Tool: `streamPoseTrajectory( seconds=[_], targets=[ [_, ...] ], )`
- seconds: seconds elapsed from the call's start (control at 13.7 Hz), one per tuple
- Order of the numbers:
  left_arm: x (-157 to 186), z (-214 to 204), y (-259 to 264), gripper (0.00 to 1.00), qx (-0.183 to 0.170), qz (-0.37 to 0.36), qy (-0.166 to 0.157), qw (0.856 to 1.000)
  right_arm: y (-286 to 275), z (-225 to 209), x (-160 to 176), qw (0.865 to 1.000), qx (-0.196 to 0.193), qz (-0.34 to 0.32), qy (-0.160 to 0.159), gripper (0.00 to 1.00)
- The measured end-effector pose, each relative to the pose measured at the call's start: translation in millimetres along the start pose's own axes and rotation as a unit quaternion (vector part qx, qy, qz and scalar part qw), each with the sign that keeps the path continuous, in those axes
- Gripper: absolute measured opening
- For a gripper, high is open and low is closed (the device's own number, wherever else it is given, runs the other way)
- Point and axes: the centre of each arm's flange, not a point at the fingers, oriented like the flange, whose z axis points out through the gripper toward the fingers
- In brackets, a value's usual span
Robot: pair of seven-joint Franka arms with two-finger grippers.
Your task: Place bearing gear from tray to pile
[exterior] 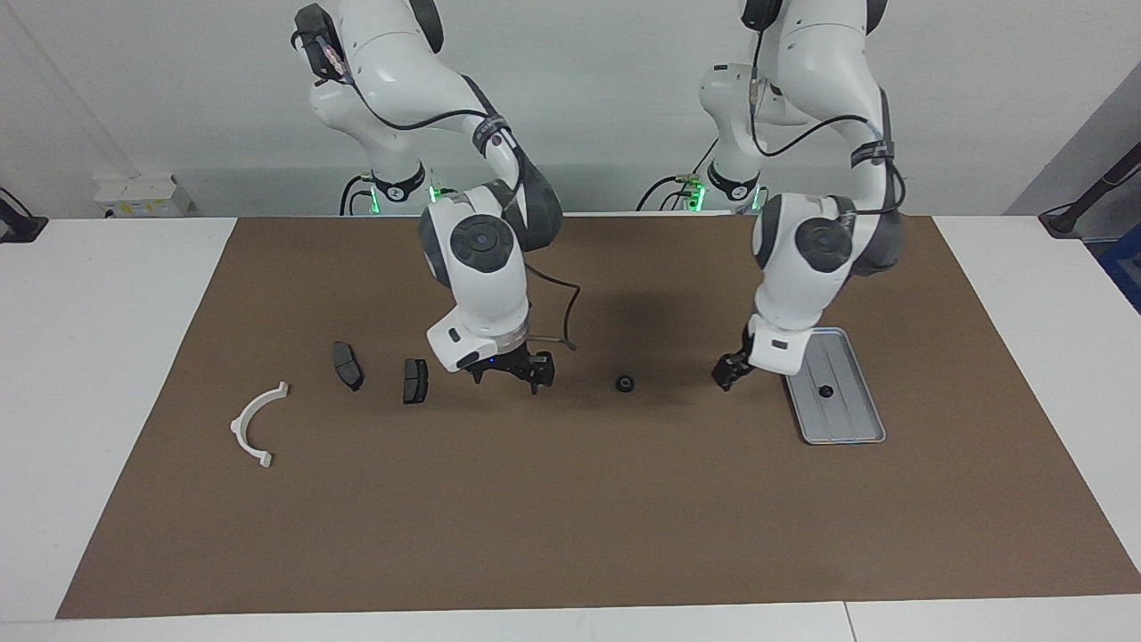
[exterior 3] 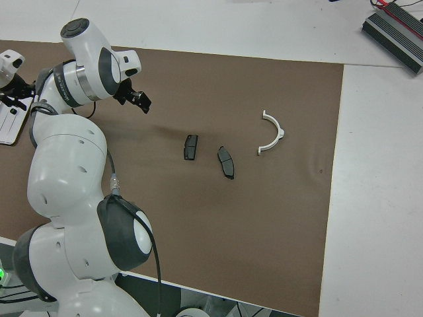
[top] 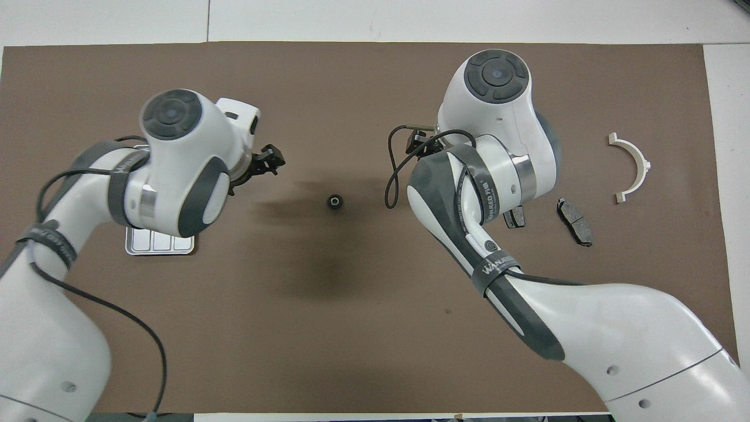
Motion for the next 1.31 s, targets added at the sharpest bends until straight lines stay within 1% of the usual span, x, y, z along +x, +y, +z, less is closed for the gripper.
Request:
streamPoseTrajectory(
  seconds=[0.07,0.22,0.29,0.36,0.51,0.58,0.66,0.73,0.95,1.31],
  targets=[
    [10.8,1.7,-30.2,1.0,0.0,0.012,-0.003,1.0,-19.2,3.8,-13.2,1.0,0.0,0.012,0.0,1.0],
    [27.0,5.8,-68.6,1.0,-0.002,0.033,0.001,0.999,-57.7,13.3,-40.1,0.999,-0.001,0.04,0.001,1.0],
    [32.1,6.6,-79.6,0.91,-0.004,0.041,0.006,0.999,-73.2,19.2,-51.0,0.999,-0.002,0.052,0.001,1.0],
    [36.0,7.7,-87.7,0.9,-0.006,0.048,0.011,0.999,-85.5,25.6,-59.2,0.998,-0.001,0.061,0.002,1.0],
    [40.9,13.5,-96.5,0.8,-0.007,0.064,0.015,0.998,-104.2,39.9,-70.5,0.997,0.003,0.073,0.011,1.0],
    [43.4,19.0,-99.8,0.8,-0.007,0.069,0.016,0.997,-111.7,48.1,-76.5,0.997,0.0,0.078,0.019,1.0],
    [45.6,25.9,-102.8,0.69,-0.007,0.072,0.016,0.997,-118.6,56.4,-82.6,0.996,-0.004,0.081,0.025,1.0],
    [47.0,33.2,-104.4,0.61,-0.007,0.074,0.017,0.997,-124.9,63.5,-88.6,0.996,-0.005,0.084,0.03,1.0],
    [42.8,55.8,-105.1,0.6,-0.007,0.076,0.02,0.997,-139.2,79.5,-100.0,0.995,-0.006,0.089,0.036,1.0],
    [37.3,66.1,-106.5,0.6,-0.007,0.076,0.017,0.997,-146.5,97.3,-98.5,0.995,-0.011,0.091,0.045,1.0]
  ],
)
